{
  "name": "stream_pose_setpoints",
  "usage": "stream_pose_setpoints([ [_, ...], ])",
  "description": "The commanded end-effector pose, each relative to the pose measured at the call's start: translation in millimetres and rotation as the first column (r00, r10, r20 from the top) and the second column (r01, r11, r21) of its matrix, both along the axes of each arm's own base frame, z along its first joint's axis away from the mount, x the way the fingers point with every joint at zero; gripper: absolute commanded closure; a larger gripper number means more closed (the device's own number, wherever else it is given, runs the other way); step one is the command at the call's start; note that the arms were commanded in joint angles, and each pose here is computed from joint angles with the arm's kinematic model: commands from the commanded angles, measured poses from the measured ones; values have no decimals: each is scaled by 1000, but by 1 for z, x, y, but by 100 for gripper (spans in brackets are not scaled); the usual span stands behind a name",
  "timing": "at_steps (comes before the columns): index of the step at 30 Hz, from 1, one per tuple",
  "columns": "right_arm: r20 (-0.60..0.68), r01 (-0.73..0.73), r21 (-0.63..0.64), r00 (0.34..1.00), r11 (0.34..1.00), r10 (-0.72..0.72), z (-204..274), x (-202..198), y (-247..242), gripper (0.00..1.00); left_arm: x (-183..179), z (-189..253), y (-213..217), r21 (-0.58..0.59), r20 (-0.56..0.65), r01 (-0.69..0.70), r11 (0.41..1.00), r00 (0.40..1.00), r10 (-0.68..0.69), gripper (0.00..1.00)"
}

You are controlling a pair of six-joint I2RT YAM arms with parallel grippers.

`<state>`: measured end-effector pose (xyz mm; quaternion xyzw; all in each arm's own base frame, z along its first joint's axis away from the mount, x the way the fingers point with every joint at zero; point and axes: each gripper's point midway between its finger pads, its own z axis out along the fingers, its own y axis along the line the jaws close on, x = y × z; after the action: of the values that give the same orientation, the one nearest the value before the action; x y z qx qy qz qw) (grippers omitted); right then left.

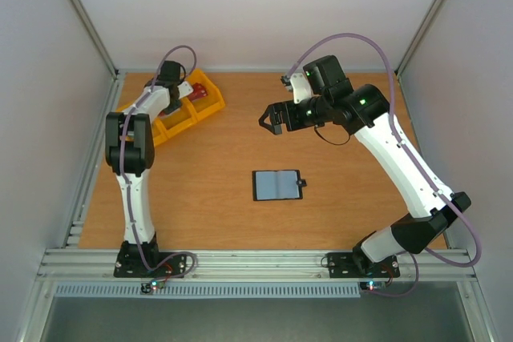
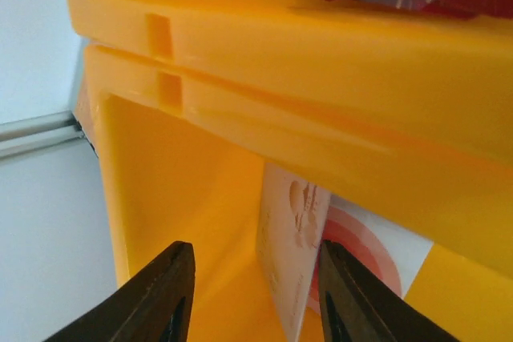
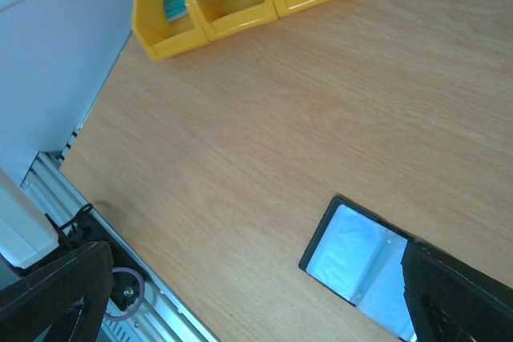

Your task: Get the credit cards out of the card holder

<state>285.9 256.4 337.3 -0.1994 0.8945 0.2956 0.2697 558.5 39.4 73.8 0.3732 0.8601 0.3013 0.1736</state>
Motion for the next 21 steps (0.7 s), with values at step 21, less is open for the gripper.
stream_pose_setpoints([
  [21, 73, 148, -125, 988, 981, -139, -6, 1, -42, 1, -40, 110, -61, -461, 44, 87, 883, 996, -75, 16],
])
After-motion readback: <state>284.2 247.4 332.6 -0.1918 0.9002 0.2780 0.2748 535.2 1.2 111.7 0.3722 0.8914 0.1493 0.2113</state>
